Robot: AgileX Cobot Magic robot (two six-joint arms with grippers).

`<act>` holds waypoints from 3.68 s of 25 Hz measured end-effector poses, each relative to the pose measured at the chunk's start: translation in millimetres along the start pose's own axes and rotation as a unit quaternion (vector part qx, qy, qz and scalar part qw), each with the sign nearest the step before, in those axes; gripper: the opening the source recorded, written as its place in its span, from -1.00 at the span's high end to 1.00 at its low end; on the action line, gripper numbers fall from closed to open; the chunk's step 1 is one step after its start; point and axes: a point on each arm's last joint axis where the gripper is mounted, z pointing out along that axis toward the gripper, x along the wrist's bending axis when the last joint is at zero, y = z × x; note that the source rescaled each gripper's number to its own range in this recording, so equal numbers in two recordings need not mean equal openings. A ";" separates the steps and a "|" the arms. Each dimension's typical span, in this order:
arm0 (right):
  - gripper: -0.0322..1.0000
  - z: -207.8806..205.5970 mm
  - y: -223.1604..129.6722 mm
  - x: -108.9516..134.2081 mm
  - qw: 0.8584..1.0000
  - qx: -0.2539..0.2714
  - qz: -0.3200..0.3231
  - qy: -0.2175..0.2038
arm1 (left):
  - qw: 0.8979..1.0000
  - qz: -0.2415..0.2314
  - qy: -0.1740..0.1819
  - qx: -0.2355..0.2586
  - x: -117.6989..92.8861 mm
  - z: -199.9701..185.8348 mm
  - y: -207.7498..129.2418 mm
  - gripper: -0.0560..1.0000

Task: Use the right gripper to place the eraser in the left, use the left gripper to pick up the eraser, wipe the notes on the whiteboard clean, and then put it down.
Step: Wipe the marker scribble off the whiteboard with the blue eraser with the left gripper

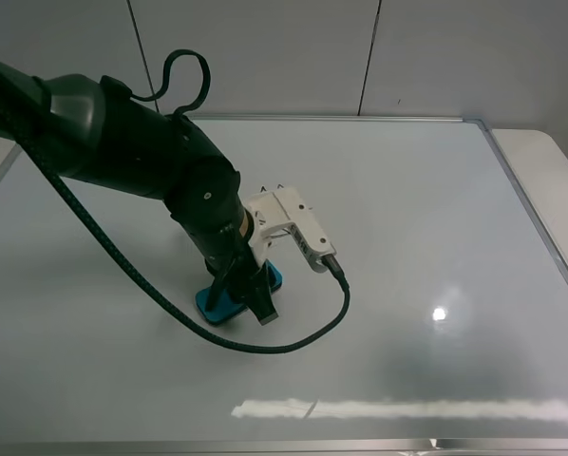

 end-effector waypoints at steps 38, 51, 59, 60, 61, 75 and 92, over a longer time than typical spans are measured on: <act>-1.00 0.0 0.0 0.0 1.000 0.000 0.000 0.000 | 0.998 0.015 -0.030 -0.062 13.3 19.7 63.3 0.89; -1.00 0.0 0.0 0.0 1.000 0.000 0.000 0.000 | 0.989 -0.122 0.036 -0.069 144.0 19.0 12.4 0.89; -1.00 0.0 0.0 0.0 1.000 0.000 0.000 0.000 | 0.983 -0.163 0.047 -0.071 169.9 15.5 -2.5 0.89; -1.00 0.0 0.0 0.0 1.000 0.000 0.000 0.000 | 0.984 -0.158 0.045 -0.071 166.7 15.8 -0.2 0.89; -1.00 0.0 0.0 0.0 1.000 0.000 0.000 0.000 | 0.985 -0.152 0.043 -0.072 162.5 16.2 2.9 0.89; -1.00 0.0 0.0 0.0 1.000 0.000 0.000 0.000 | 0.993 -0.062 -0.034 -0.091 56.7 25.7 69.7 0.89; -1.00 0.0 0.0 0.0 1.000 0.000 0.000 0.000 | 0.981 -0.172 0.003 -0.094 187.1 34.1 51.2 0.89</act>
